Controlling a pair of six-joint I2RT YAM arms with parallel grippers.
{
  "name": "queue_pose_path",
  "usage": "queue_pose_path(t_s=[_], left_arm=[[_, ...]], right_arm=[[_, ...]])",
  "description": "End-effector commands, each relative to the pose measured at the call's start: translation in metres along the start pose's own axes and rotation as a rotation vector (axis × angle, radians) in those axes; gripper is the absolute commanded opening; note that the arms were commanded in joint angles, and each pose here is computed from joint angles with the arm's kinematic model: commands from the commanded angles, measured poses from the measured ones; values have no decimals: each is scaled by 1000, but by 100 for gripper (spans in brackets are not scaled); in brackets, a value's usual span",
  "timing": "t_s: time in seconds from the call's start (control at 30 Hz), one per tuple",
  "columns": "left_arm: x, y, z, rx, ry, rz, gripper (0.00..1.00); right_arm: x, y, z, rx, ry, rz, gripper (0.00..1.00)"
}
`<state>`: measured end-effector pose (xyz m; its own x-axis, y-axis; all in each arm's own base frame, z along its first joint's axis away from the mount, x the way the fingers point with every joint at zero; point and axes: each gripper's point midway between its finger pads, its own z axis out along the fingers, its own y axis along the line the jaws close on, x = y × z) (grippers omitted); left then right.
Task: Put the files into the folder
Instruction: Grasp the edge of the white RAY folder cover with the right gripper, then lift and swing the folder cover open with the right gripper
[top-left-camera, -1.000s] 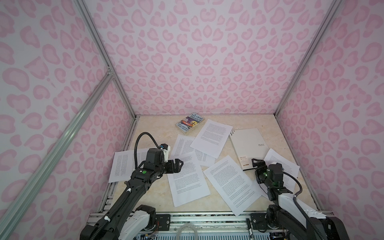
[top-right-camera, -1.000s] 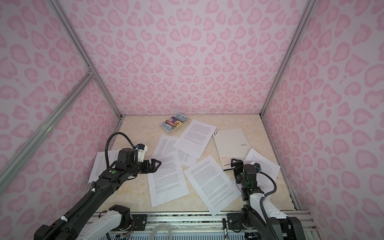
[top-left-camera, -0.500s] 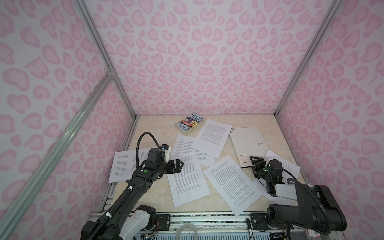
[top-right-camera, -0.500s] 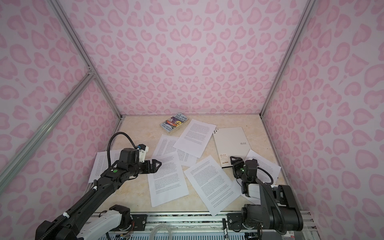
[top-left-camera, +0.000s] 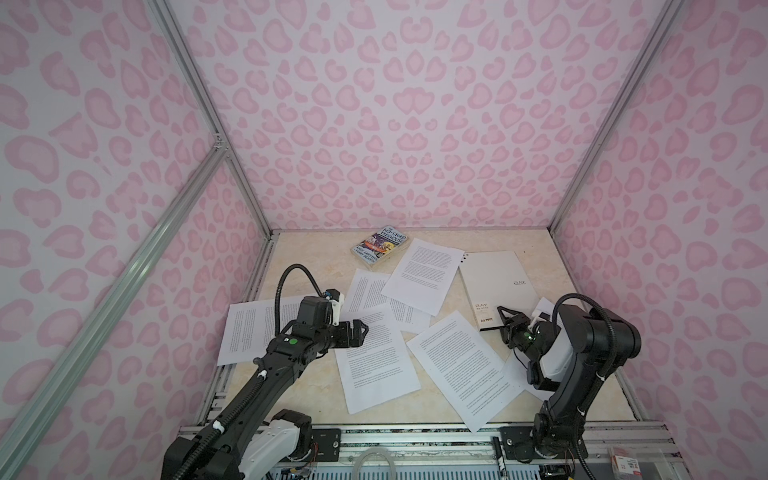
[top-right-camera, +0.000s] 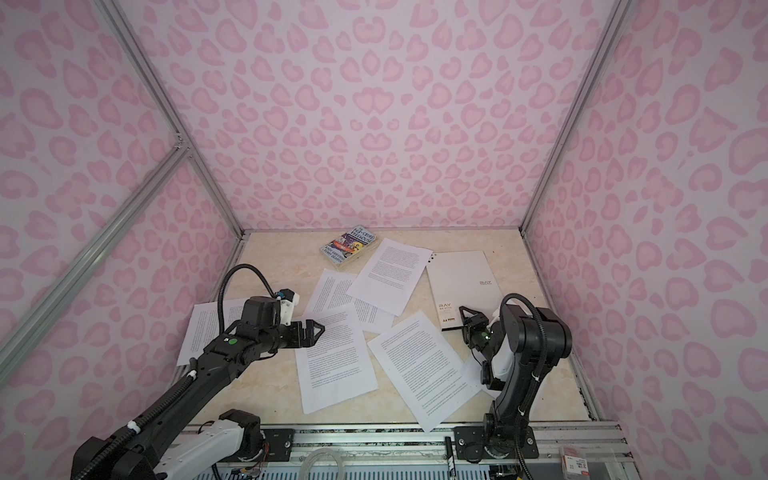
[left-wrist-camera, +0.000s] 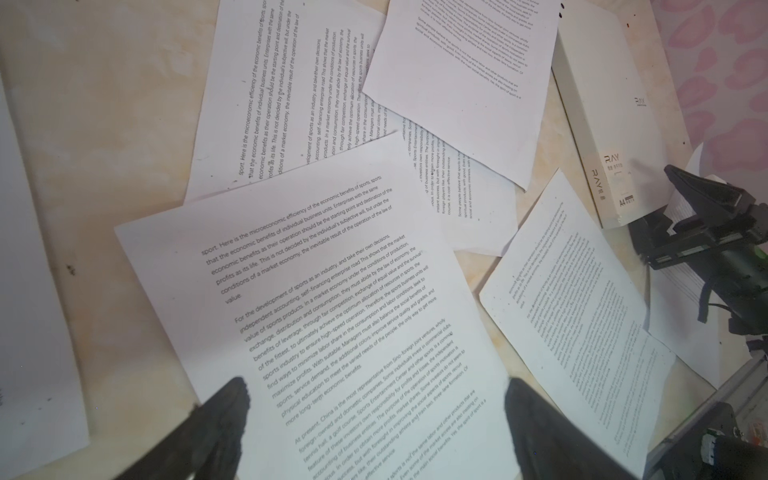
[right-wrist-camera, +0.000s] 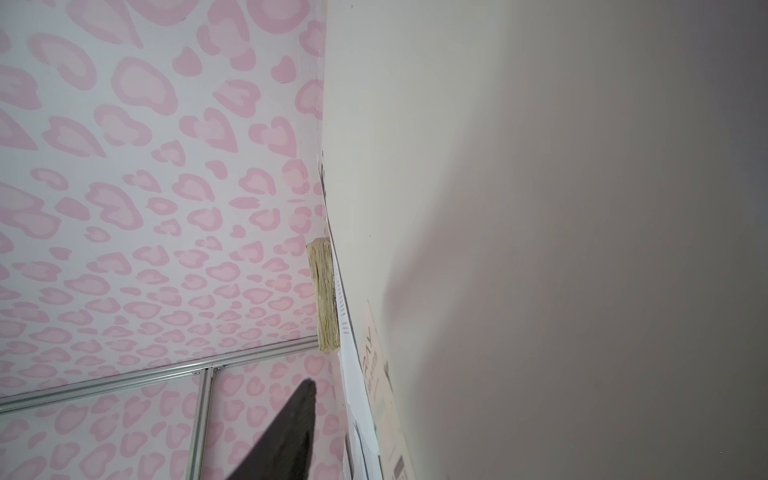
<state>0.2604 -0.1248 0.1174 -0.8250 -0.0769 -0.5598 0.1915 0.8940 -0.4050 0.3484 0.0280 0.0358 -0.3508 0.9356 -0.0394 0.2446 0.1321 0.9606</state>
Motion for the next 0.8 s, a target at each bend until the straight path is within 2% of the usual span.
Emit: queue_pose_path(t_s=[0.0,0.17,0.27,0.37,0.5,0.63,0.77], left_arm=[[-2,0,0,-3,-11,12,97],[0,2,2,-9,0,6,97],[1,2,4,-10,6,4,97],[3,4,7,-16,17,0,97],[4,5,9,-20,27,-4,97],[4,5,10,-21,29,-5,97],[4,6,9,-23,26,-5,97]], right_arm=[[-8,-8,4,15,-21,-28,55],[-17,-11,17,13,-25,-43,51],[-24,-7,25,-5,-35,-55,43],[-31,3,28,-29,-53,-66,25],[-46,33,25,-100,-94,-97,7],[-57,63,30,-115,-96,-144,1],[-65,94,32,-74,-96,-258,0]])
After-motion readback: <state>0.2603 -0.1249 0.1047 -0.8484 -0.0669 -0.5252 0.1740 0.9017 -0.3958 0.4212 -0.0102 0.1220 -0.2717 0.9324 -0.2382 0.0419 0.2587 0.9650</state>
